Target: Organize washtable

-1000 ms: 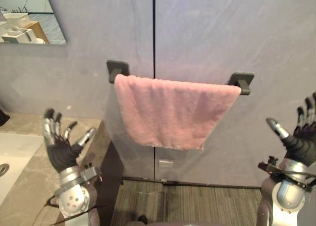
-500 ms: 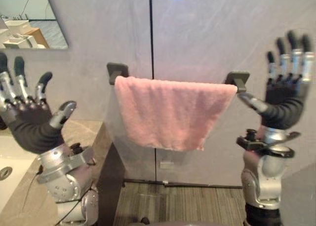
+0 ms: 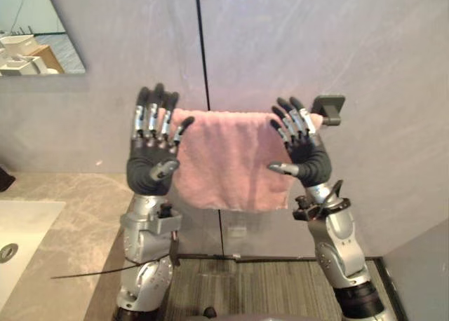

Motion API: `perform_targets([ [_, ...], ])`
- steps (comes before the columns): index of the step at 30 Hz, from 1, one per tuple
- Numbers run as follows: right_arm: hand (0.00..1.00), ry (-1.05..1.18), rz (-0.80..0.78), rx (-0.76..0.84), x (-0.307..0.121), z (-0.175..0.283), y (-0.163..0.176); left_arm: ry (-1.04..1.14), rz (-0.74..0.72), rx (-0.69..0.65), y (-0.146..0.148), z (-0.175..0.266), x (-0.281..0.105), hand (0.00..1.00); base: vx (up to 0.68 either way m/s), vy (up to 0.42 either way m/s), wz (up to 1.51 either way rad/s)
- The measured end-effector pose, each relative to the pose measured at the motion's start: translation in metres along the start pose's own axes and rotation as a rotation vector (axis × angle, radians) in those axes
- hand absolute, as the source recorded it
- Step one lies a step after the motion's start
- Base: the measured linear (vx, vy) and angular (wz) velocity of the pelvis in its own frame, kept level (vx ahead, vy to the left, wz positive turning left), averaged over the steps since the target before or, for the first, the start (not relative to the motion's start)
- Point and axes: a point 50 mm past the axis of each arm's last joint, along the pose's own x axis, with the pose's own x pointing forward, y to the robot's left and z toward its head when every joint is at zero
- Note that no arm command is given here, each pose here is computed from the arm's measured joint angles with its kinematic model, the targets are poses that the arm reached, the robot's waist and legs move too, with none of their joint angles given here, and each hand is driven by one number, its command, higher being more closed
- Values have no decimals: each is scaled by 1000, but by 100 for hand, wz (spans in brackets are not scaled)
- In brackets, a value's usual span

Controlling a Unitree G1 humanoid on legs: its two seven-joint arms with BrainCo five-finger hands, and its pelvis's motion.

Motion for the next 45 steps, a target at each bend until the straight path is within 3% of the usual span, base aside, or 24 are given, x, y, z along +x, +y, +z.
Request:
perform_targets([
  [12, 0, 137, 106, 42, -6, -28, 18, 193, -86, -128, -14, -39, -8, 0, 0, 0, 0],
  [23, 0, 137, 96, 48, -5, -29, 19, 286, -87, -144, -9, -56, -18, 0, 0, 0, 0],
  [34, 0, 238, 80, -57, -18, -43, 10, 398, 1, -71, 12, -70, -36, 0, 0, 0, 0],
  [45, 0, 335, -87, -181, -30, -55, -25, 416, 145, 65, 40, -67, -46, 0, 4, -2, 3],
])
